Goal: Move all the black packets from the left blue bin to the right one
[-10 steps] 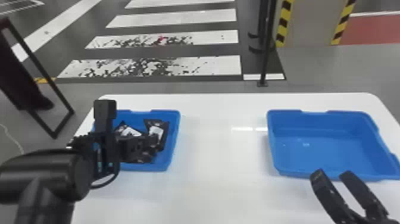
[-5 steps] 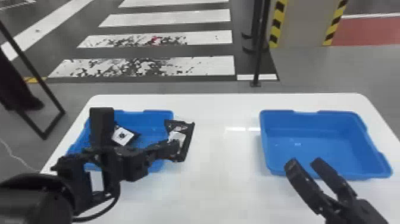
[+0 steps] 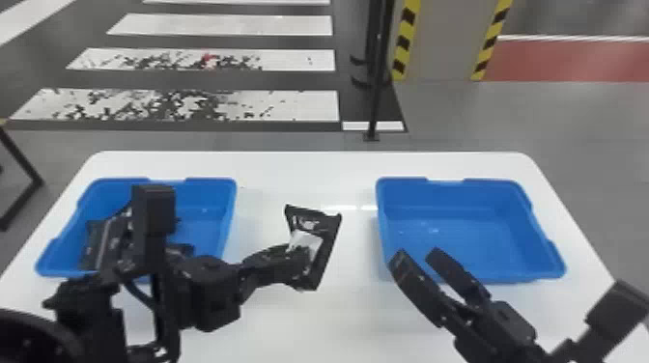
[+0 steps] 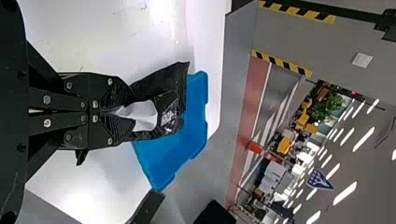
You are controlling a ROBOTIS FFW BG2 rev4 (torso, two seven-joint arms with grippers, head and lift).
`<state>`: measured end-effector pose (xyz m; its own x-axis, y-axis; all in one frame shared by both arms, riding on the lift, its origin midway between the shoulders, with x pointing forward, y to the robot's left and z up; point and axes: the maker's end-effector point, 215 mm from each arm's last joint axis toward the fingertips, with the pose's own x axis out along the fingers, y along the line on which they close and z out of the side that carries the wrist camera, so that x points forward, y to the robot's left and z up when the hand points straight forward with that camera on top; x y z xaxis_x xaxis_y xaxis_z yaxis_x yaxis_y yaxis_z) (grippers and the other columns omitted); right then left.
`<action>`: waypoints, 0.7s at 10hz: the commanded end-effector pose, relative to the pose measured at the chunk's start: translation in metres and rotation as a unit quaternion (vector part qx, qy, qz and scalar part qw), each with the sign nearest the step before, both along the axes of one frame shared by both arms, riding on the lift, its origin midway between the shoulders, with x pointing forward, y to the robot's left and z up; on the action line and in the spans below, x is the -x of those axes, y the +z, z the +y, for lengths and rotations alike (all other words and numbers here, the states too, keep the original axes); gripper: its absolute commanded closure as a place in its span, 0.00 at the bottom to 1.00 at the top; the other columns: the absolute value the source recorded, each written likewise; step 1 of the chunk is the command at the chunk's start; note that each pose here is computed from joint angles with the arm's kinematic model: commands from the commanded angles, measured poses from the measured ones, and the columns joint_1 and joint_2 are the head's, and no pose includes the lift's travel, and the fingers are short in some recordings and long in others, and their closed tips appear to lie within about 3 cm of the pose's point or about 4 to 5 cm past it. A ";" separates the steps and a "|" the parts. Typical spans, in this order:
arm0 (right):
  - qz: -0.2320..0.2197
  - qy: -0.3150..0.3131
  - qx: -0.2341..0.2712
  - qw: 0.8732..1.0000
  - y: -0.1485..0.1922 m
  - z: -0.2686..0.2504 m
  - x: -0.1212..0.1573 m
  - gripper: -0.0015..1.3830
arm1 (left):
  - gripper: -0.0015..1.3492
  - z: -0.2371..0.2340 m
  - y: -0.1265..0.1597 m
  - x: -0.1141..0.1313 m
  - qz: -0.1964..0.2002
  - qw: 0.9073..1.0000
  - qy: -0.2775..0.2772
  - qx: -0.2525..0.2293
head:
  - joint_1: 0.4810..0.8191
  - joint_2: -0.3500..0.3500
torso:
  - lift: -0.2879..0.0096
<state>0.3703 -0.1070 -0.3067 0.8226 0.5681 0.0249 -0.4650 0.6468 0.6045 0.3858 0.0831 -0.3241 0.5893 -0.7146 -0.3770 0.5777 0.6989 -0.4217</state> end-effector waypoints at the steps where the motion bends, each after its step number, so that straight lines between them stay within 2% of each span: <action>1: 0.003 0.007 -0.001 1.000 -0.001 0.004 -0.007 0.11 | 0.90 -0.018 0.005 0.010 0.002 1.000 -0.022 0.012 | 0.63 0.46 | 0.50; 5: 0.008 0.049 -0.013 0.999 0.001 0.024 -0.021 0.11 | 0.90 -0.043 0.002 0.027 0.019 0.998 -0.054 0.023 | 0.63 0.40 | 0.50; 7: 0.033 0.083 -0.029 0.996 -0.010 0.044 -0.017 0.11 | 0.90 -0.053 0.005 0.031 0.020 0.997 -0.065 0.030 | 0.63 0.40 | 0.50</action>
